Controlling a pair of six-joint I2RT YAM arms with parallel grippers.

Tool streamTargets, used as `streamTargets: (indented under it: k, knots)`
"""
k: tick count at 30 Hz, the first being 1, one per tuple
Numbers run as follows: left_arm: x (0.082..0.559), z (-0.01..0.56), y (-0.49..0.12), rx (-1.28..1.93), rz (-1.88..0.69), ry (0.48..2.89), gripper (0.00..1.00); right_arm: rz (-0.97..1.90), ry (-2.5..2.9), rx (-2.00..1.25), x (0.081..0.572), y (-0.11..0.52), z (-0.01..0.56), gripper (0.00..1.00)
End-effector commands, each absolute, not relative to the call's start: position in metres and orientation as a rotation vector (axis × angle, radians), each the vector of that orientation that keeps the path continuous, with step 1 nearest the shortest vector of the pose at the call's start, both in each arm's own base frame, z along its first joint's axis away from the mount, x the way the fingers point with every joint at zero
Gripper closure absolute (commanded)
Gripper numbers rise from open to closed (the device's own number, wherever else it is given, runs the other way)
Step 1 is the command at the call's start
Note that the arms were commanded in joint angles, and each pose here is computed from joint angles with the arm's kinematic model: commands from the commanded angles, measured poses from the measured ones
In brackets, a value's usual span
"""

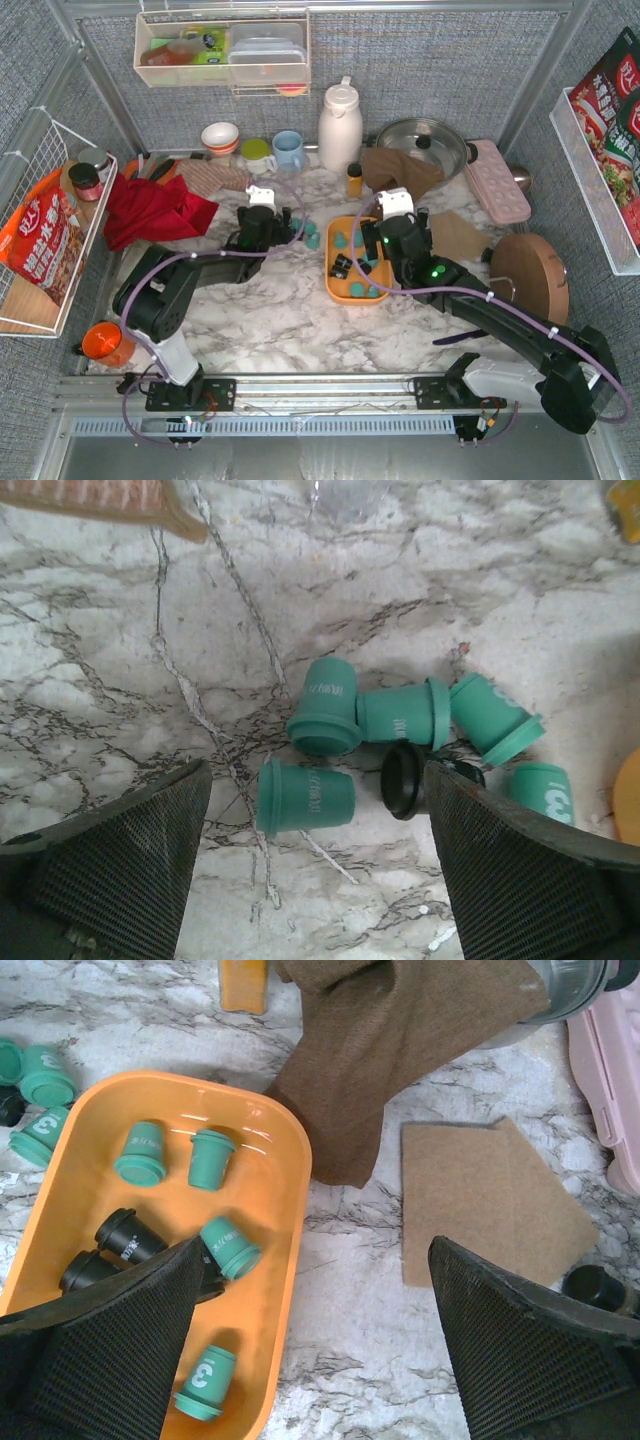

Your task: Mix the coffee capsules in the storage basket

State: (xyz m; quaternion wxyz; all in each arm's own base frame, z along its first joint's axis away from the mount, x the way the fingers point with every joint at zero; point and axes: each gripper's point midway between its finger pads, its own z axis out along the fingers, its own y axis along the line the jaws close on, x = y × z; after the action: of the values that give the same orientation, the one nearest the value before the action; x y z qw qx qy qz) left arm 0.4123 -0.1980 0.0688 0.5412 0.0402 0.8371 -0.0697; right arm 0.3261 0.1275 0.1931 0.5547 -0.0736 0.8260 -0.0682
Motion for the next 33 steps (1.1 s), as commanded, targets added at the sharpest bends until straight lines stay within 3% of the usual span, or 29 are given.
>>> streamTargets:
  k: [1, 10, 15, 25, 33]
  knots:
    - [0.408, 0.043, -0.200, 0.110, -0.199, 2.111, 0.07, -0.116, 1.939, -0.179, 0.326, 0.134, 0.196, 0.02]
    - [0.406, 0.036, -0.197, 0.116, -0.193, 2.151, 0.19, -0.058, 1.979, -0.192, 0.325, 0.145, 0.187, 0.03]
    - [0.407, 0.029, -0.200, 0.151, -0.188, 2.181, 0.30, -0.029, 1.992, -0.198, 0.324, 0.150, 0.187, 0.03]
    - [0.411, 0.022, -0.192, 0.154, -0.117, 2.191, 0.32, 0.004, 2.004, -0.207, 0.318, 0.151, 0.187, 0.03]
    - [0.411, 0.027, -0.194, 0.188, -0.129, 2.158, 0.53, 0.021, 2.017, -0.218, 0.316, 0.154, 0.183, 0.03]
